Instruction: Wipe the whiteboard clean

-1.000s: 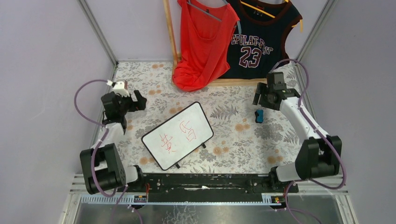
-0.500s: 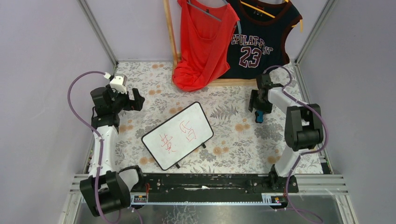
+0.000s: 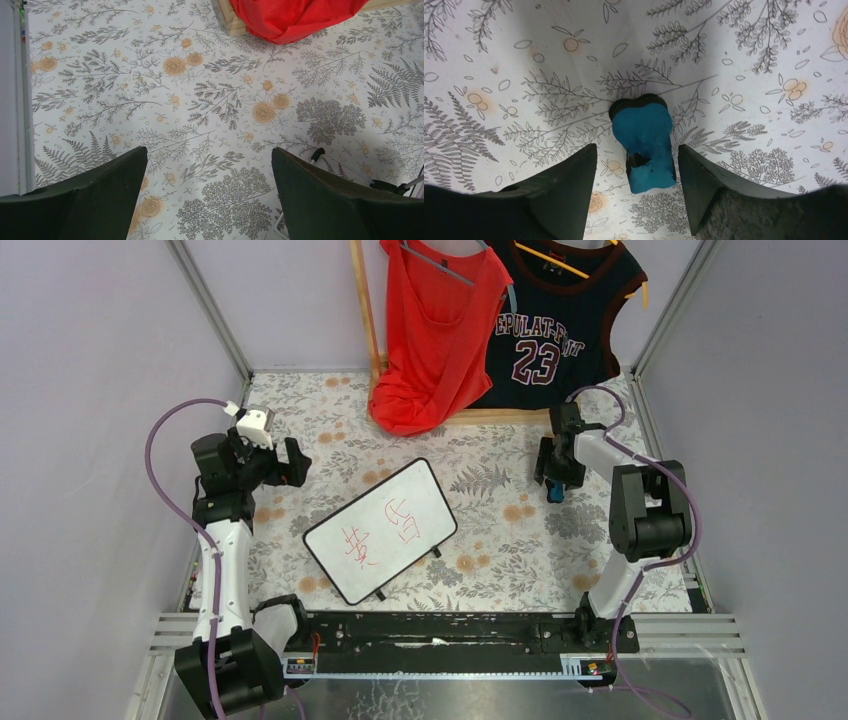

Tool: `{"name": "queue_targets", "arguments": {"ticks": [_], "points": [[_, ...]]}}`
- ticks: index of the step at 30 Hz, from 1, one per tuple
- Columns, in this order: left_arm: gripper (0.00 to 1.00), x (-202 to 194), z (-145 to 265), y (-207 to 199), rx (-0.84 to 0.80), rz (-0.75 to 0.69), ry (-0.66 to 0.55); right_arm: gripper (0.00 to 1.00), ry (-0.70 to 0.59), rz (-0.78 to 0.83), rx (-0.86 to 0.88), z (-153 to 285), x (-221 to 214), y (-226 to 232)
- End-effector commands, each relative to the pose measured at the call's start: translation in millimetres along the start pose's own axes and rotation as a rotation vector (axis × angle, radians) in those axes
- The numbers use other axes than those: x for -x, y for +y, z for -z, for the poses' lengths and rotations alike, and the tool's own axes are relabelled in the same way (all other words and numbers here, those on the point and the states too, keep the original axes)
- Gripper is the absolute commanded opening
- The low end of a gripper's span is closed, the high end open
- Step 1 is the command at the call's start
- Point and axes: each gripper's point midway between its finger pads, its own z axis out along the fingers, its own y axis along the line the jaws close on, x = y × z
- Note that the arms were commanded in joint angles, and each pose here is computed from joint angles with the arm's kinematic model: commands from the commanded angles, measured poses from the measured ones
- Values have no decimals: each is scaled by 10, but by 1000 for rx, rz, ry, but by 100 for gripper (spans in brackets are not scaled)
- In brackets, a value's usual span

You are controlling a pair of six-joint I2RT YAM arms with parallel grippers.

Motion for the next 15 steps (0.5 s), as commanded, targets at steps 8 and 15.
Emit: {"name": "queue_targets", "arguments": {"ticks": [8,15], "points": [[93,-44,-9,-48,-34,19,10,65,-85,-23,-11,176,50,-154],[93,-55,-3,-55,-38,14,13,54,-54,-27,11,43,-23,-128]]}}
